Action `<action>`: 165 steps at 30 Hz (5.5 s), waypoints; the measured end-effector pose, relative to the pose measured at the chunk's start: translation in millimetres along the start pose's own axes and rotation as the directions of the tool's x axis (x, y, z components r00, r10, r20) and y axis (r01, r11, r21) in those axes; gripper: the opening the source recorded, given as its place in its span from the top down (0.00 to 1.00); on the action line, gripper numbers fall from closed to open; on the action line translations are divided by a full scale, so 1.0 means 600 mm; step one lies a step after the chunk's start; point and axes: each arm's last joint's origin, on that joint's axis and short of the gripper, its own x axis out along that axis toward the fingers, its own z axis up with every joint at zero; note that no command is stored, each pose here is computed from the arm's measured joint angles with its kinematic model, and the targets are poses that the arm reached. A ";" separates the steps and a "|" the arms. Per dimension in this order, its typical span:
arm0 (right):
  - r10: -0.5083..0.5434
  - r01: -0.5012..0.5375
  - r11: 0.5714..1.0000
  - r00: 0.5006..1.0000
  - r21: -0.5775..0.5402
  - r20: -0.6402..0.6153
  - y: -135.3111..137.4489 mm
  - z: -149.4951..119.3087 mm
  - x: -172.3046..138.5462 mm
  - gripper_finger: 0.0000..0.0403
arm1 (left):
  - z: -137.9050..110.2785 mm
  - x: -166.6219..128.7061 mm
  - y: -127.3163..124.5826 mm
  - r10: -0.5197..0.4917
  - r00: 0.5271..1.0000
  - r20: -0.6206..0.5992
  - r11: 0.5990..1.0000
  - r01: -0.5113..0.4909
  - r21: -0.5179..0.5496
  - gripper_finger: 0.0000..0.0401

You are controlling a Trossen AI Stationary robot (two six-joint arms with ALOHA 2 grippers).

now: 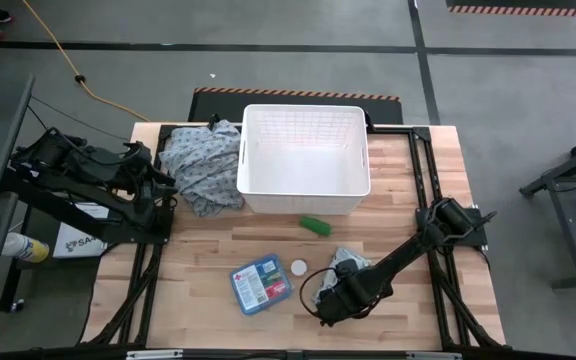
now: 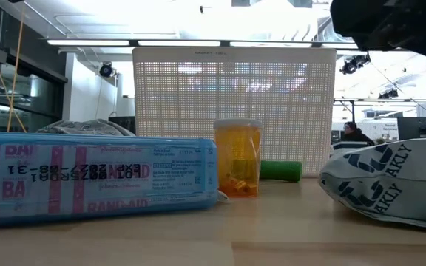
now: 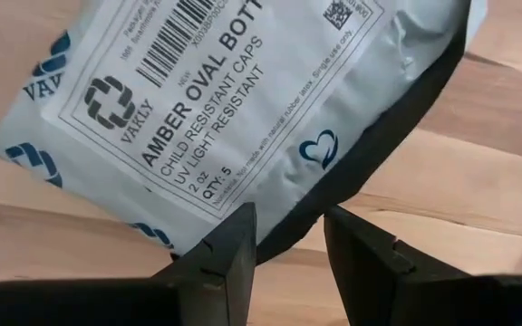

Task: Pick & place medical supplies in basket/bin
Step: Put the blue mailer bag into the white bin

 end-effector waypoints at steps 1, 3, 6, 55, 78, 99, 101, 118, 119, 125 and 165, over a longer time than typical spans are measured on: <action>0.005 -0.005 1.000 1.000 0.002 -0.001 0.000 0.000 0.003 0.69 | 0.000 0.000 0.000 0.000 1.000 0.000 1.000 0.000 0.000 0.47; 0.002 -0.002 1.000 1.000 0.009 -0.009 -0.001 0.001 0.011 0.69 | 0.000 0.000 0.000 0.000 1.000 0.000 1.000 0.000 0.000 0.47; 0.013 -0.012 1.000 0.999 0.027 -0.038 -0.002 0.001 0.020 0.69 | 0.000 0.000 0.000 0.000 1.000 0.000 1.000 0.000 0.000 0.47; -0.024 0.043 0.995 0.981 0.093 -0.194 0.007 0.014 0.016 0.69 | 0.000 0.000 0.000 0.006 1.000 0.005 0.999 -0.006 0.034 0.47; -0.071 0.082 0.994 0.988 0.077 -0.135 -0.013 -0.032 -0.059 0.69 | -0.003 0.000 0.003 0.023 1.000 -0.018 0.999 -0.022 0.044 0.47; -0.191 0.193 0.972 0.981 0.136 -0.029 -0.012 -0.037 -0.019 0.69 | -0.004 0.000 0.006 0.062 0.998 0.001 0.997 -0.062 0.049 0.47; -0.187 0.187 0.972 0.982 0.141 -0.018 -0.010 -0.033 -0.018 0.69 | -0.003 0.000 0.007 0.065 0.998 0.003 0.997 -0.065 0.049 0.47; -0.266 0.262 0.947 0.964 0.187 -0.005 -0.002 -0.023 0.006 0.69 | -0.003 0.000 0.007 0.066 0.998 0.005 0.996 -0.066 0.055 0.47; -0.269 0.265 0.946 0.963 0.188 -0.006 -0.001 -0.023 0.010 0.69 | -0.003 0.000 0.007 0.066 0.998 0.005 0.996 -0.066 0.062 0.47; -0.287 0.281 0.938 0.958 0.202 0.000 0.007 -0.016 0.023 0.69 | -0.003 0.000 0.007 0.066 0.998 0.005 0.996 -0.066 0.068 0.47; -0.233 0.228 0.958 0.972 0.177 0.010 0.029 -0.007 0.045 0.69 | -0.003 0.000 0.006 0.064 0.998 0.006 0.995 -0.064 0.070 0.47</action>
